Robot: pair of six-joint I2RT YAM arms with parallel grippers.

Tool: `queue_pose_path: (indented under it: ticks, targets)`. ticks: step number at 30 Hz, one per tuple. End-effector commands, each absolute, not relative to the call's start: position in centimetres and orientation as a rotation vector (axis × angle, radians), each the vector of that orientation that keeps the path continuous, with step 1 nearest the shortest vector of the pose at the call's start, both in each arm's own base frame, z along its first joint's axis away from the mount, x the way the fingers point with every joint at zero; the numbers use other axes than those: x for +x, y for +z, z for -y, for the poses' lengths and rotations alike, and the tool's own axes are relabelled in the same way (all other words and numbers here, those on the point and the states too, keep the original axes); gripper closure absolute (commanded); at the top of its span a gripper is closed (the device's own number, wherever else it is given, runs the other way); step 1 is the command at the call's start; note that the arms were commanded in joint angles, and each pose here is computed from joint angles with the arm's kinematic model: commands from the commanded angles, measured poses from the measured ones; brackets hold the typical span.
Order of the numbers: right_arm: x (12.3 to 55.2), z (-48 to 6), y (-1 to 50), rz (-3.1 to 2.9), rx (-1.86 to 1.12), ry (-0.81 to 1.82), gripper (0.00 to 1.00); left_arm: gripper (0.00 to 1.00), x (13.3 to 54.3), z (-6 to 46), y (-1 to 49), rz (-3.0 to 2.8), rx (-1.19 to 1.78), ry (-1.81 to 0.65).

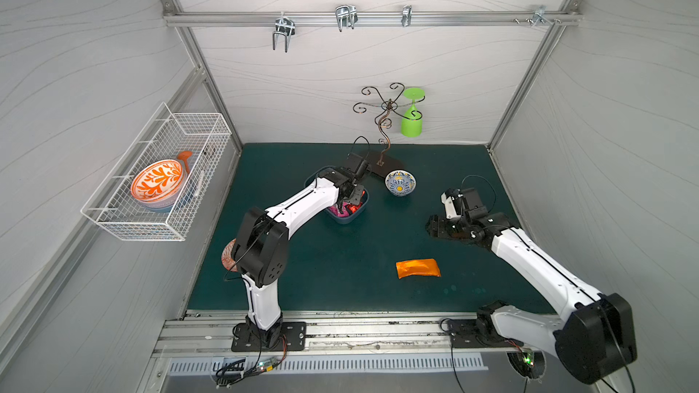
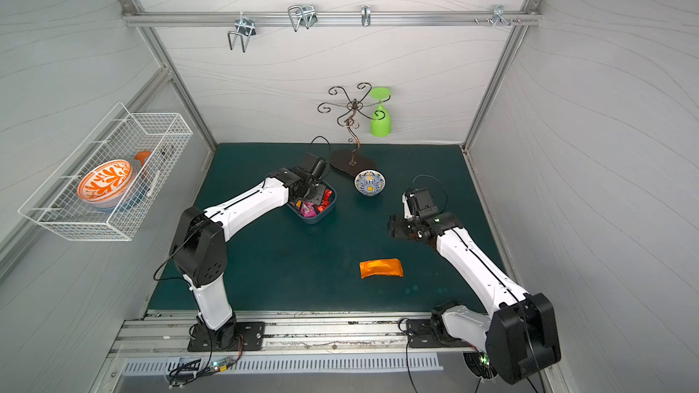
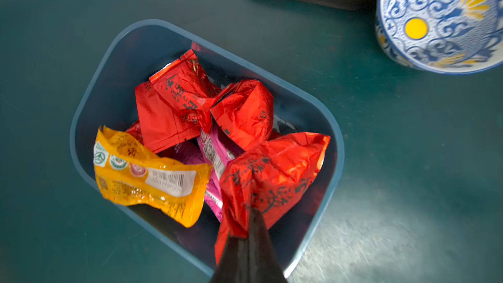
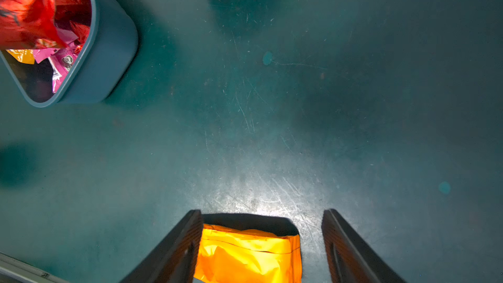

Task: Put the tea bags into the storage box
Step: Place the tea bag in the storage box.

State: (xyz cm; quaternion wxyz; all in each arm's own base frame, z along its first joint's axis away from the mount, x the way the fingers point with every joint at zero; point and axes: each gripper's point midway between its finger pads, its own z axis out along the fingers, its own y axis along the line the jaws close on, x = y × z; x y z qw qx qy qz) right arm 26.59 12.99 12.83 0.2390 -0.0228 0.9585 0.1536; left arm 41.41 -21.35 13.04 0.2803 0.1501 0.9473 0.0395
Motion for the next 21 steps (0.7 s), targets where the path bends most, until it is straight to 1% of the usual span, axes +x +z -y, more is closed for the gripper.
queue_pose_path:
  ticks: [1, 4, 8, 9, 10, 12, 14, 16, 19, 20, 21]
  targets:
    - [26.5, -12.7, 12.9, -2.637, -0.056, 0.41, 0.26, 1.0, 43.2, 22.1, 13.5, -2.477, 0.42, 0.182]
    - [26.5, -12.6, 13.1, -2.63, -0.055, 0.408, 0.26, 1.0, 43.1, 22.6, 12.3, -2.506, 0.437, 0.177]
    - [26.2, -12.6, 12.8, -2.64, -0.056, 0.405, 0.26, 1.0, 42.4, 24.0, 11.5, -2.547, 0.46, 0.074]
    - [26.1, -12.7, 12.6, -2.65, -0.056, 0.413, 0.26, 0.95, 42.3, 24.2, 11.5, -2.551, 0.459, 0.052]
    - [26.0, -12.7, 12.5, -2.658, -0.055, 0.419, 0.26, 0.89, 42.2, 24.2, 11.6, -2.554, 0.45, 0.044]
    - [25.5, -12.8, 12.0, -2.681, -0.041, 0.433, 0.25, 0.72, 42.3, 24.2, 12.3, -2.545, 0.426, 0.036]
    - [24.8, -12.6, 11.5, -2.704, -0.021, 0.436, 0.25, 0.63, 42.2, 24.2, 13.2, -2.532, 0.397, 0.018]
    - [24.0, -12.1, 11.1, -2.731, 0.008, 0.42, 0.25, 0.58, 42.0, 23.9, 14.3, -2.513, 0.369, 0.013]
    - [22.3, -11.6, 10.3, -2.789, 0.082, 0.42, 0.26, 0.56, 41.8, 23.2, 16.2, -2.472, 0.328, 0.011]
    - [21.6, -11.5, 10.0, -2.817, 0.112, 0.429, 0.26, 0.49, 41.8, 22.8, 16.9, -2.456, 0.309, 0.016]
    - [21.0, -11.5, 9.7, -2.84, 0.139, 0.439, 0.26, 0.49, 41.6, 22.6, 17.5, -2.442, 0.298, 0.014]
